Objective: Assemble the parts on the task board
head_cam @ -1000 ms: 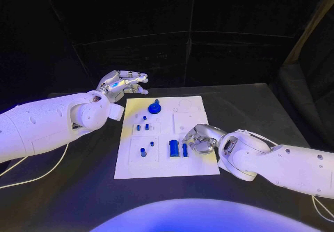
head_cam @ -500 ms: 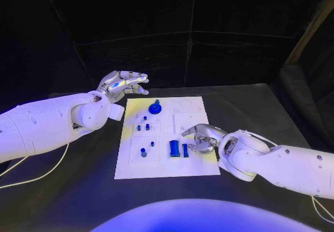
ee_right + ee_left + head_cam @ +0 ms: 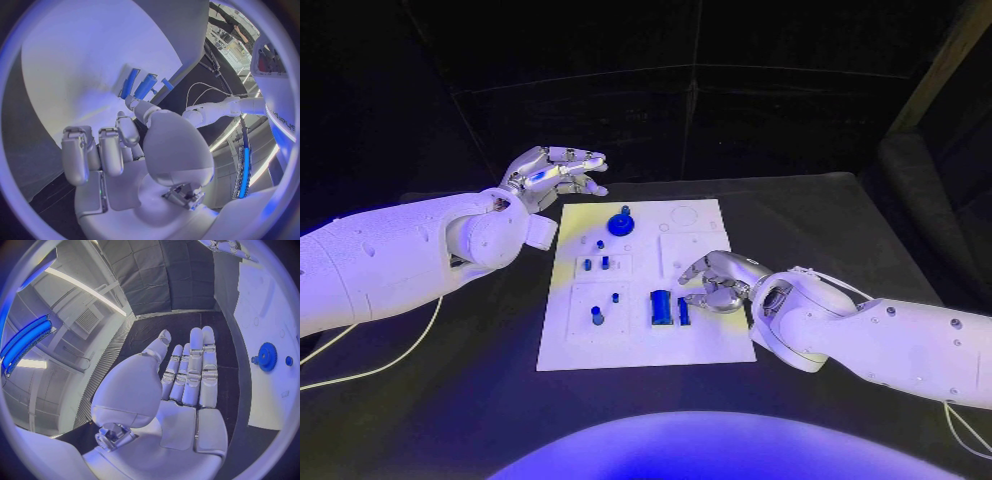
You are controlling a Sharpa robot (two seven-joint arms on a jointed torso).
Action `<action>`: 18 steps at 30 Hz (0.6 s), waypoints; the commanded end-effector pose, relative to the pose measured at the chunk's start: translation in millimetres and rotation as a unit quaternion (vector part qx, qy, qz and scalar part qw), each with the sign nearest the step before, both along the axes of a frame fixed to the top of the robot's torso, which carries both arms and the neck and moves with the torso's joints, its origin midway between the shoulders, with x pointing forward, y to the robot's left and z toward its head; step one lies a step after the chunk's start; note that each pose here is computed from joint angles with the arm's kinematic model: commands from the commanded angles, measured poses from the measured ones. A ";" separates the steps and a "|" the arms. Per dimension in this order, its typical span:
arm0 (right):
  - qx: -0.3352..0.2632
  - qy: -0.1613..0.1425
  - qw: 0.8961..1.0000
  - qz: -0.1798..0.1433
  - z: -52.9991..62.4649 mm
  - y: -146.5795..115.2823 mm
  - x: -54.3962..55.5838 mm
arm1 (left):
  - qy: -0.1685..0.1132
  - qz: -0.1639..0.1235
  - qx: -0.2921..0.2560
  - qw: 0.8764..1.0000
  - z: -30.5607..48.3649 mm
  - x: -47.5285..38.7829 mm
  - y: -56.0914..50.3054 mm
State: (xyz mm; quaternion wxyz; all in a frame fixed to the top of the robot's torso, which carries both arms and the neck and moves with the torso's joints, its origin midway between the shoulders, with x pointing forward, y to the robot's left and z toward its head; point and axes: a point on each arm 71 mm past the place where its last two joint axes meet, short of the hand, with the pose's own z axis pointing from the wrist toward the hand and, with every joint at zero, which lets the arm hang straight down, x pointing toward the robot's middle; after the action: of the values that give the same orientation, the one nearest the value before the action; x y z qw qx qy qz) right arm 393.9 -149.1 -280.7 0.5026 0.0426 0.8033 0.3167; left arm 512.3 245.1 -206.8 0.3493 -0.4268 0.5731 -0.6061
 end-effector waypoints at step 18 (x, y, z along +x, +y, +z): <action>-0.032 -0.012 0.999 -0.014 -3.5 2.7 6.6 | -0.003 -0.006 -0.004 1.000 1.5 0.0 -1.8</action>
State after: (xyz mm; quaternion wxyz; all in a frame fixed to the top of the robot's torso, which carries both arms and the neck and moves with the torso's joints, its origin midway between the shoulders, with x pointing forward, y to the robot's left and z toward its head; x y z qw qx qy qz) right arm 399.9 -146.1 -284.1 0.5129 0.0414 0.8054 0.2942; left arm 512.4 244.8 -206.9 0.3487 -0.4268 0.5735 -0.6061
